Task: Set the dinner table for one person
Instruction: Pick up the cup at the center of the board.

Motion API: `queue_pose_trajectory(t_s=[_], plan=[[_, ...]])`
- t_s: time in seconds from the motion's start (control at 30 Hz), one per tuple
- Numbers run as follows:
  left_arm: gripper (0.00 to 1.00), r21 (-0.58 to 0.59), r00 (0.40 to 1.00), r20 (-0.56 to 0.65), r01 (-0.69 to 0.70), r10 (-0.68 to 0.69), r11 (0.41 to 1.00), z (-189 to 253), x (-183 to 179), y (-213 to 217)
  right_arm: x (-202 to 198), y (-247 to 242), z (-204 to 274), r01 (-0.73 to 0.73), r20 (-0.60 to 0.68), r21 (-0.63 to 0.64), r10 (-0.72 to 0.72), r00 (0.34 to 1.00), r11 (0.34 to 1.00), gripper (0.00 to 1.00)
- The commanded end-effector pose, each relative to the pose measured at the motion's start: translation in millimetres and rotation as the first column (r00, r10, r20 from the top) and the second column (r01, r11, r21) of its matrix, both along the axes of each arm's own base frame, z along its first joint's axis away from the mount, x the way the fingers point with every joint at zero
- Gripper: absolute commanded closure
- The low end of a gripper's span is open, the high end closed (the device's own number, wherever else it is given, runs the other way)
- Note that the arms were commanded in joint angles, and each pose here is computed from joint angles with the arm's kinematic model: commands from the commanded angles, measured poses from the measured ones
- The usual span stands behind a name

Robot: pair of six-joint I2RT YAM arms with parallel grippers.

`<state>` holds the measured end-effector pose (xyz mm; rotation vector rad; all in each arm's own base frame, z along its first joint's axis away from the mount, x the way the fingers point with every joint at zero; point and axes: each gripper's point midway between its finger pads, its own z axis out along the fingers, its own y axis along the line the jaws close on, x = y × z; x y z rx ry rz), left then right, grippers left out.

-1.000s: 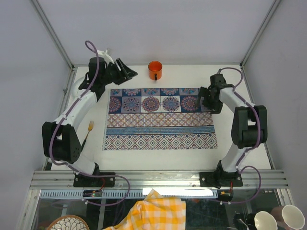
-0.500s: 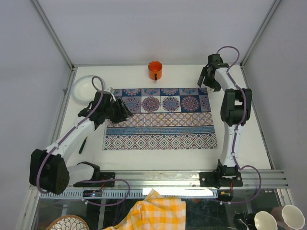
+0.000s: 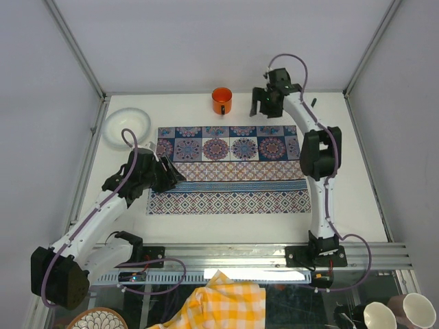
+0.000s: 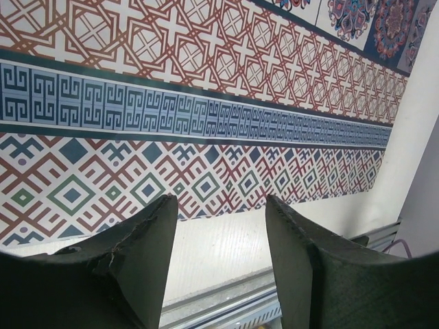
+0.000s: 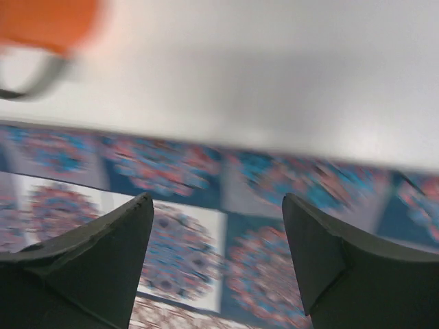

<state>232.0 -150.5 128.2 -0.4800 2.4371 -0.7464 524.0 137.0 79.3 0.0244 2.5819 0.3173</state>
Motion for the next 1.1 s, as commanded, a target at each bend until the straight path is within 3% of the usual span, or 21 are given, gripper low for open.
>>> queue_pose_trajectory(t_s=[0.0,0.23,0.37,0.67,0.83,0.97,1.07], plan=[[0.44,-0.029,1.0,-0.001,-0.024,0.024,0.999,2,0,-3,45,73,109,-0.185,0.269,0.065,0.161,0.95,0.981,0.22],[0.44,-0.039,0.999,0.015,-0.029,0.029,0.999,10,5,-5,51,107,92,-0.257,0.304,0.033,0.236,0.923,0.966,0.23],[0.43,-0.036,1.0,0.005,-0.023,0.023,0.999,7,4,-5,43,121,79,-0.325,0.27,0.027,0.306,0.913,0.945,0.3],[0.43,-0.048,1.0,-0.009,-0.026,0.026,0.999,0,0,-6,20,148,48,-0.353,0.224,-0.118,0.371,0.901,0.928,0.44],[0.43,-0.054,0.999,-0.015,-0.03,0.029,0.998,-4,-2,-6,12,176,38,-0.331,0.282,-0.231,0.388,0.877,0.915,0.47],[0.43,-0.063,0.999,-0.014,-0.031,0.03,0.998,-4,-4,-6,16,191,39,-0.299,0.343,-0.301,0.395,0.852,0.906,0.42],[0.43,-0.068,0.999,-0.005,-0.035,0.035,0.997,-3,-6,-5,20,193,41,-0.252,0.395,-0.341,0.381,0.836,0.906,0.23]])
